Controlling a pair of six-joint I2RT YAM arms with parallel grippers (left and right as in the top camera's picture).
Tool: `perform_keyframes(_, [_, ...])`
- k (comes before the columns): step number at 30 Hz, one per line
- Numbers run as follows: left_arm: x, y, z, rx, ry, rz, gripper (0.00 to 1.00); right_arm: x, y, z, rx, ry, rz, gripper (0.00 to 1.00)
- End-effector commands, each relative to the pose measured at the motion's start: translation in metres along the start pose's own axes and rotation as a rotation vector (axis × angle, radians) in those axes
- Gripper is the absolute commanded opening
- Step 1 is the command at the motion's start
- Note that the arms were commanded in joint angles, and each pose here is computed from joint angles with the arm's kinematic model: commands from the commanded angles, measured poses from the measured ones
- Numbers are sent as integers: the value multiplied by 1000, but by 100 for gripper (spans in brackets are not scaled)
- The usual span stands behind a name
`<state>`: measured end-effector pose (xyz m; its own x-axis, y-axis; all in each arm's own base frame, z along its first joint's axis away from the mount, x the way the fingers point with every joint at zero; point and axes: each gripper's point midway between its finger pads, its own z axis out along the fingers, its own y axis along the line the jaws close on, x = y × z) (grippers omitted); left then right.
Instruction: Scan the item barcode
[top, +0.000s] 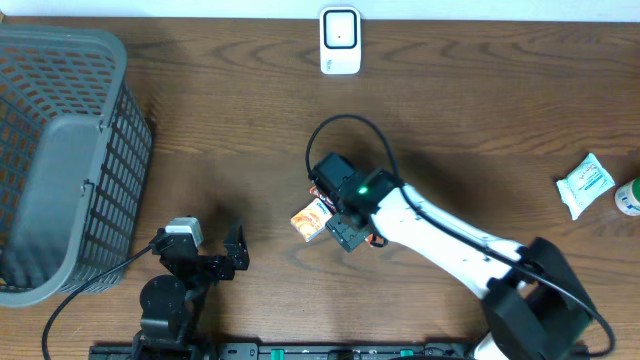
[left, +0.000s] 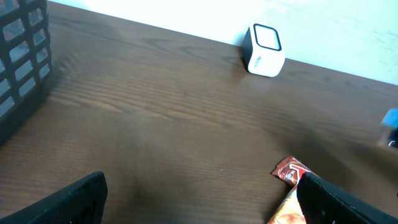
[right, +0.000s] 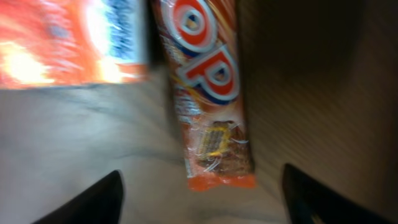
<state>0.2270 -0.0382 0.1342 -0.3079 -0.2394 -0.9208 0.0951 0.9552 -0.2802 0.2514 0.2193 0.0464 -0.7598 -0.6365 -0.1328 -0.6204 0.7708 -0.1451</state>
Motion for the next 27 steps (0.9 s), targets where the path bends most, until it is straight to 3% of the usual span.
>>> perform_keyframes(1, [12,2,1,0,38,-12,98,5,-2,13,111,21,-47,69])
perform_keyframes(9, [12,2,1,0,38,-12,98,6,4,39,154,61,-85,68])
perform_keyframes(11, [12,2,1,0,38,-12,98,8,4,48,163,78,-93,64])
perform_keyframes(16, [12,2,1,0,38,-12,98,20,9,76,172,155,-128,39])
perform_keyframes(19, [12,2,1,0,38,-12,98,31,9,90,179,211,-141,5])
perform_keyframes(22, [12,2,1,0,38,-12,98,36,14,96,153,231,-142,1])
perform_keyframes(27, [12,2,1,0,38,-12,98,30,50,61,-120,224,-145,1])
